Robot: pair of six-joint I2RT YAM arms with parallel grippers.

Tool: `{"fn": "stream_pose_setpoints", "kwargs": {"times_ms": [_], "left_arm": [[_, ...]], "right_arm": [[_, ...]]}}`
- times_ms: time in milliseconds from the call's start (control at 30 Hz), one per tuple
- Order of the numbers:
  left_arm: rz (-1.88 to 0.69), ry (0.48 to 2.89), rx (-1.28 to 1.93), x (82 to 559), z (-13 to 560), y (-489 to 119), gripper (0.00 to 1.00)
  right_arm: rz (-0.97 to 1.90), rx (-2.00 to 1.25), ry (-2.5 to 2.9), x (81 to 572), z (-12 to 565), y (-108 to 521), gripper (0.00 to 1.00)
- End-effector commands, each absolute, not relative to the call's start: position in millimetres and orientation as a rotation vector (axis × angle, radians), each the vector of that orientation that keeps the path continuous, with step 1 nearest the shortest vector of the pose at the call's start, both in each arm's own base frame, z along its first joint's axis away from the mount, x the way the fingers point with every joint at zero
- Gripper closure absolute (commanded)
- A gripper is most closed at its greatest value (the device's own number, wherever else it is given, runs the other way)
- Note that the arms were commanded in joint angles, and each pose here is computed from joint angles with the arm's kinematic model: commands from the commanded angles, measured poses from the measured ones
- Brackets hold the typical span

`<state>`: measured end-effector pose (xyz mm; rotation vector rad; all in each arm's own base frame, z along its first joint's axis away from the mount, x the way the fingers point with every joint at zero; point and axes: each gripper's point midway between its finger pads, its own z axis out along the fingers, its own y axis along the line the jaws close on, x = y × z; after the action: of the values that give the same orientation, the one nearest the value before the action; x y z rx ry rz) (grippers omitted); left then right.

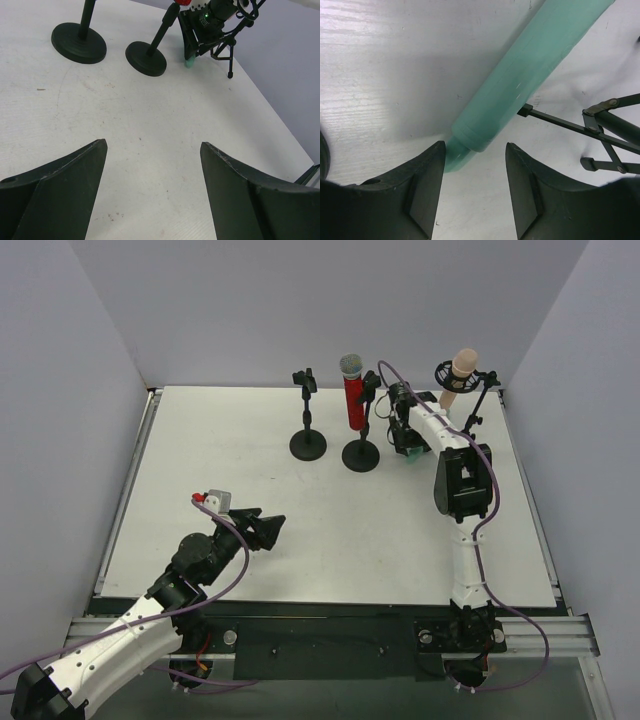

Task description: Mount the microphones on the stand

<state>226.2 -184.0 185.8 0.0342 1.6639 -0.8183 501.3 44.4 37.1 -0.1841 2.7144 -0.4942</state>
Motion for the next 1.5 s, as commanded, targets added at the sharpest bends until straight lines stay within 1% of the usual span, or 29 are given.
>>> {"fn": "stream_pose_setpoints", "kwargs": {"times_ms": [0, 400, 500, 567, 900, 967, 1200, 1400, 1433, 1467], "left_arm": [[-0.837, 1.598, 0.029, 229, 215, -185, 0.14], [-0.834, 1.600, 0.032, 229, 216, -184, 0.14], [-0.835, 1.596, 0.034, 229, 217, -185, 0.14], [-0.838, 1.594, 0.034, 228, 218, -185, 0.14], [-0.844, 1.586, 0.037, 227, 222, -185, 0.14], [-0.844, 1.589, 0.039, 227, 221, -185, 0.14], [-0.857, 1.577, 0.040, 225, 225, -185, 0.14], [-0.867, 1.567, 0.037, 221, 225, -183, 0.14], [-0.867, 1.569, 0.036, 221, 225, -183, 0.14], [-0.871, 1.566, 0.041, 220, 226, -183, 0.14]], "right_arm": [[-0.533, -0.235, 2.745, 496, 40, 37, 0.53], [-0.452, -0.244, 2.829, 477, 31, 36, 0.62], [-0.427, -0.239, 2.848, 471, 30, 34, 0.66], [-0.410, -0.246, 2.867, 467, 27, 34, 0.70], [-0.345, -0.269, 2.911, 448, 26, 38, 0.78], [-0.332, -0.270, 2.918, 444, 27, 39, 0.83], [-0.314, -0.294, 2.952, 422, 29, 38, 0.84], [-0.293, -0.323, 3.027, 382, 17, 34, 0.87], [-0.289, -0.319, 3.005, 382, 22, 34, 0.87], [-0.285, -0.329, 3.031, 371, 16, 33, 0.87]]}}
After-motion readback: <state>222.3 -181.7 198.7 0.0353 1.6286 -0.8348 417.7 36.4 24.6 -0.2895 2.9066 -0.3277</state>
